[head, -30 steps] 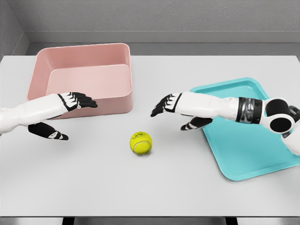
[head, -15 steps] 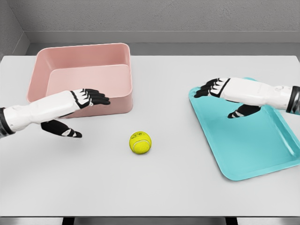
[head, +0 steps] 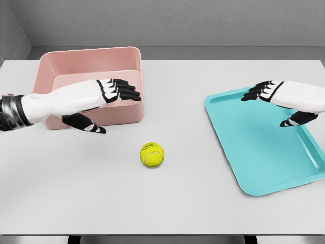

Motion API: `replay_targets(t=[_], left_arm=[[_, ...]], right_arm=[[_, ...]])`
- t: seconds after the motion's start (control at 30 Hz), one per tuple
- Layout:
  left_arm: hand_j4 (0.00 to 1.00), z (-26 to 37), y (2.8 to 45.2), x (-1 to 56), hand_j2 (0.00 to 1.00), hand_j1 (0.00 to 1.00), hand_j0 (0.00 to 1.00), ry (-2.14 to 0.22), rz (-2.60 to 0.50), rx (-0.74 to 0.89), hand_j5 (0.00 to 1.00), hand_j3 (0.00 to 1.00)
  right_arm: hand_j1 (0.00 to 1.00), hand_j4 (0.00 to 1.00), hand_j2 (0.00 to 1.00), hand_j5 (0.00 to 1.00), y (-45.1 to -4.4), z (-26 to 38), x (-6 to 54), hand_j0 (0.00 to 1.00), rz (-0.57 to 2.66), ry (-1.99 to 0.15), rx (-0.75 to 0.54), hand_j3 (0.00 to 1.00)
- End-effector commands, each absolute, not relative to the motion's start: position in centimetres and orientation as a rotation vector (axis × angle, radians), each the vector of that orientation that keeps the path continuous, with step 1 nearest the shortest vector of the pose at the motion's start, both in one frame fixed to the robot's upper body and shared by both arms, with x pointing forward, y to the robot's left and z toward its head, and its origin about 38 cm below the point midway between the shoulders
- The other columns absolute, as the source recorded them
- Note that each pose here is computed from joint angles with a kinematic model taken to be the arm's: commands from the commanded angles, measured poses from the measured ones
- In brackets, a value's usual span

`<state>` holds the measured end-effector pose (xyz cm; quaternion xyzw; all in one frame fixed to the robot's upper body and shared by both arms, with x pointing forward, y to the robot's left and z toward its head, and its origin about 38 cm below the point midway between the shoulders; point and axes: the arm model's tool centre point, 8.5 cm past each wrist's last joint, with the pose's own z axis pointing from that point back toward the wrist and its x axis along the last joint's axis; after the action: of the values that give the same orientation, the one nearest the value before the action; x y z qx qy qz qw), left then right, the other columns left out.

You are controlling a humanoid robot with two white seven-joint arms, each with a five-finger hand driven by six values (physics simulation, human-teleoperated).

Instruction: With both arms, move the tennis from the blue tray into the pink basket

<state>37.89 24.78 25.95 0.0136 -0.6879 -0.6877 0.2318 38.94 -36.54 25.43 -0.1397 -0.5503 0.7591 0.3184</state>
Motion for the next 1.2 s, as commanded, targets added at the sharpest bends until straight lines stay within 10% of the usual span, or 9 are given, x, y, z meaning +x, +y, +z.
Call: replay_targets(t=[0.0, 1.17], left_arm=[[1.0, 23.4, 23.7, 37.1, 1.0, 1.0, 1.0, -1.826, -1.923, -0.053, 1.0, 1.0], [1.0, 18.3, 18.7, 38.7, 1.0, 1.0, 1.0, -1.697, -1.952, -0.293, 1.0, 1.0]], right_arm=[[1.0, 1.0, 1.0, 1.0, -36.7, 25.7, 38.9, 1.0, 1.993, -1.449, -0.371, 1.0], [1.0, 1.0, 1.0, 1.0, -34.9, 23.4, 37.7, 1.0, 2.031, -1.428, -0.267, 1.0]])
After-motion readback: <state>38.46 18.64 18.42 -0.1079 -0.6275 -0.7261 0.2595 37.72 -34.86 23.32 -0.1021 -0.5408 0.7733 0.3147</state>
